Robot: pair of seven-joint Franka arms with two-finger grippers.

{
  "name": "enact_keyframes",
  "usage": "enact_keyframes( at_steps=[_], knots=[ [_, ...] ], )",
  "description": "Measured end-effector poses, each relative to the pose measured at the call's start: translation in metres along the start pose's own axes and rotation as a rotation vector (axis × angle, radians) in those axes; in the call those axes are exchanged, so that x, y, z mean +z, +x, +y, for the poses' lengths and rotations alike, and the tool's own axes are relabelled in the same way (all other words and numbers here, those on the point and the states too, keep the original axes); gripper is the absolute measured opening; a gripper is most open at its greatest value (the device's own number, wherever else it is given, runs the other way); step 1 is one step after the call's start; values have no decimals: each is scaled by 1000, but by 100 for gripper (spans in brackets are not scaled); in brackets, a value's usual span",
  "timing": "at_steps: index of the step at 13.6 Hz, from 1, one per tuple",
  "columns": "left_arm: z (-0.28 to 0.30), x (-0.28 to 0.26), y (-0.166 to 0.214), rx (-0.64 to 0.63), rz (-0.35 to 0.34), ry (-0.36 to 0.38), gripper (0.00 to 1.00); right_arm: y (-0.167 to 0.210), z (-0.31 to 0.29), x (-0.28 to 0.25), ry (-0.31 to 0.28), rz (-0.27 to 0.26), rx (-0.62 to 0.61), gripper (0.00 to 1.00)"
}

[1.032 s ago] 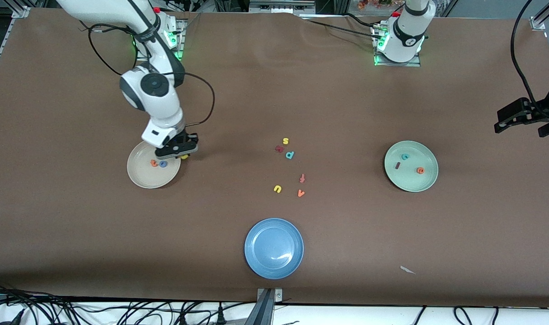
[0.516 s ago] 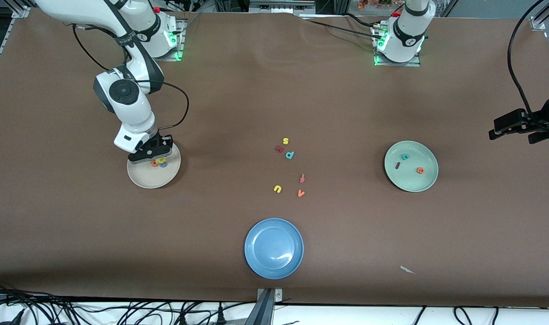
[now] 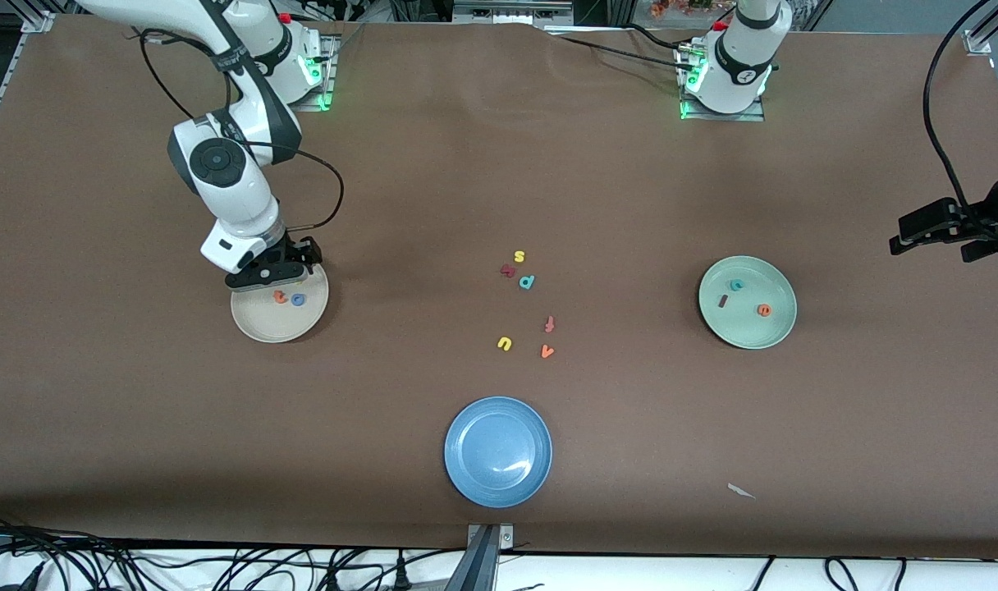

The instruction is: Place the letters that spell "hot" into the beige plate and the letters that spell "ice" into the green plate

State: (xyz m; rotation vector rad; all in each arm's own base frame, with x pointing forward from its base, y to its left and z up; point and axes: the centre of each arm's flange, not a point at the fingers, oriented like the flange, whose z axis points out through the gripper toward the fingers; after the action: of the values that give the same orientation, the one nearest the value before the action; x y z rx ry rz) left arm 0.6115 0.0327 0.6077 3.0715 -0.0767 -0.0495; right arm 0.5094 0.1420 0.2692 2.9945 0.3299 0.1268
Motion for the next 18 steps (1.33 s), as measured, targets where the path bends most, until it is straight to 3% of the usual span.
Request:
enact_keyframes(
  at_steps=[3,6,10,14,18],
  knots=[
    [-3,-1,0,-4,1,8,100,9,8,-45,-7,-31,81,100],
    [-5,-1,-1,-6,-1,22,100,34,18,-123,14,-107,174,100],
    [-5,-1,-1,-6,-1,22,100,62,49,-245,74,-113,180,100],
    [-7,0,-1,-7,-5,43,100,60,149,-280,140,-107,157,100],
    [-7,0,-1,-5,-5,44,100,59,170,-296,138,-104,159,100]
  ],
)
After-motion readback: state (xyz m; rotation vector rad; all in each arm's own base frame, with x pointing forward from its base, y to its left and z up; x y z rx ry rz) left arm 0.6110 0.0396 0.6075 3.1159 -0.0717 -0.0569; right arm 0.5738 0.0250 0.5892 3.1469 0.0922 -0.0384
